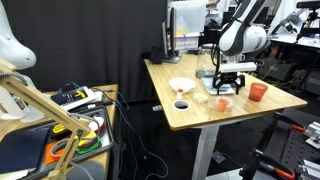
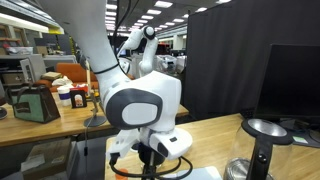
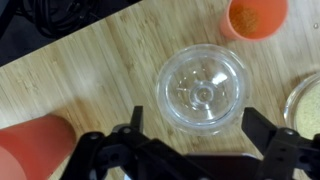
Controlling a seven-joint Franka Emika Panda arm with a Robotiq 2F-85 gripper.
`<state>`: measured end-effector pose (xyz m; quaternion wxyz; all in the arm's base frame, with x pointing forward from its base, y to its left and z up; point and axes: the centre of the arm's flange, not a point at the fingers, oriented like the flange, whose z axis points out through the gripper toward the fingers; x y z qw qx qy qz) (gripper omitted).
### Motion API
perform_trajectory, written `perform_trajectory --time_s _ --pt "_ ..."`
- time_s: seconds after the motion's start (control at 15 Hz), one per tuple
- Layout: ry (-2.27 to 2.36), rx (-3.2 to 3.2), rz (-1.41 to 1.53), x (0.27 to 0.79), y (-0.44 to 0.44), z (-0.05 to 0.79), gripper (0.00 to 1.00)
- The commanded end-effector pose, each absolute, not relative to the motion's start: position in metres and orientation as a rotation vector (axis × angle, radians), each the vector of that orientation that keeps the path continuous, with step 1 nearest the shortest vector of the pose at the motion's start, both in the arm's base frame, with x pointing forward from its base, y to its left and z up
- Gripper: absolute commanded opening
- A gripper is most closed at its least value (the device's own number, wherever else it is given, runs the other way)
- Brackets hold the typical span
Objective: Pick up the lid and close the jar
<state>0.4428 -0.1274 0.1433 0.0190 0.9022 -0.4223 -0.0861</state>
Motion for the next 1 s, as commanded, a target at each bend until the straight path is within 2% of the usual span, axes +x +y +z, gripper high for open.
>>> perform_trajectory --time_s 0.0,0.8,0.93 --pt "-1.351 2.749 -0.248 0.450 -0.127 0.131 1.00" --pt "-1.374 2.707 -0.247 0.451 -0.118 0.122 0.99" --pt "-1.374 2.710 -0.249 0.451 -0.119 0.122 0.85"
